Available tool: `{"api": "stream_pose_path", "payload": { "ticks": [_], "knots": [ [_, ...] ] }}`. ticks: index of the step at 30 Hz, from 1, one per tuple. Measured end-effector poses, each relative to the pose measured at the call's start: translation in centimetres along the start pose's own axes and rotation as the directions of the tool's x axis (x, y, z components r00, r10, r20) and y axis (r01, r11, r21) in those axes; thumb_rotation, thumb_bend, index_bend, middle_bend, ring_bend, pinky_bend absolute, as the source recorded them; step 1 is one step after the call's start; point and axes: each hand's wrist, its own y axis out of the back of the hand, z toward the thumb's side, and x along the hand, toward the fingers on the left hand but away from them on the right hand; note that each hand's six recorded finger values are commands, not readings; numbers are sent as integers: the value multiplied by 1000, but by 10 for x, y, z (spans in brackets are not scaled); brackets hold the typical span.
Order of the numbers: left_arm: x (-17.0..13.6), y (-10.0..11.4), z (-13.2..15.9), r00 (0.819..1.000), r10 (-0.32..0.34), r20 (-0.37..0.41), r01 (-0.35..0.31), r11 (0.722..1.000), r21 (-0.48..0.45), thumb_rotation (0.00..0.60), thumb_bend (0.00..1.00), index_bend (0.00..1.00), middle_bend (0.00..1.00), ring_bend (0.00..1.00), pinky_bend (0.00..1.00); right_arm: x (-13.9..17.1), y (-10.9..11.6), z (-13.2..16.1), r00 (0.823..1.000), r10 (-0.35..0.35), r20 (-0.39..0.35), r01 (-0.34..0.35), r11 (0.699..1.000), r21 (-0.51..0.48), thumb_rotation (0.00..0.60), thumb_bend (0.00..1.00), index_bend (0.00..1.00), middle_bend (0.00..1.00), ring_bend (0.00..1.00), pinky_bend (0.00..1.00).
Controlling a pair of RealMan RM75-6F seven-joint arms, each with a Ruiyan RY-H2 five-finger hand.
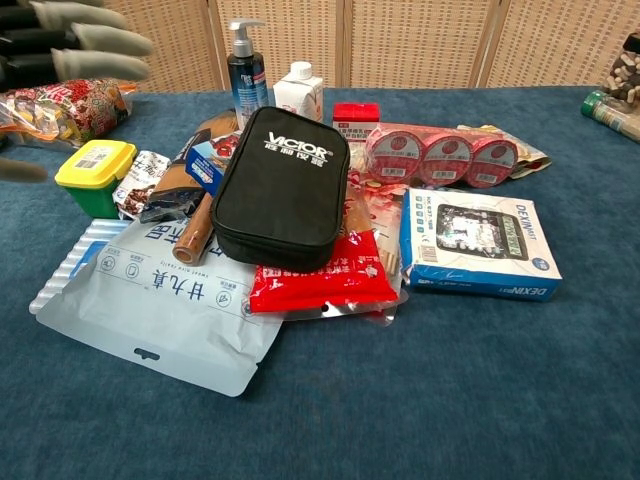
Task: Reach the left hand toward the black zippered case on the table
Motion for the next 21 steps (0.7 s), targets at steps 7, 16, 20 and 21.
{"api": "stream_pose_path", "payload": {
  "ticks": [7,16,20,21],
  "knots": [
    [45,-13,16,999,12,44,-13,999,33,600,0,0,0,0,0,0,5,-3,1000,-8,7,8,999,-33,600,0,0,0,0,0],
    [85,-31,38,998,3,64,-6,999,38,600,0,0,0,0,0,-2,12,-8,1000,-14,18,15,998,-69,600,0,0,0,0,0],
    [100,-38,44,998,0,69,-3,999,46,600,0,0,0,0,0,-2,17,-10,999,-23,24,25,997,-80,600,0,0,0,0,0],
    [103,-39,45,998,0,70,-3,999,47,600,0,0,0,0,0,-1,18,-10,999,-26,24,27,996,-83,600,0,0,0,0,0]
  ]
}}
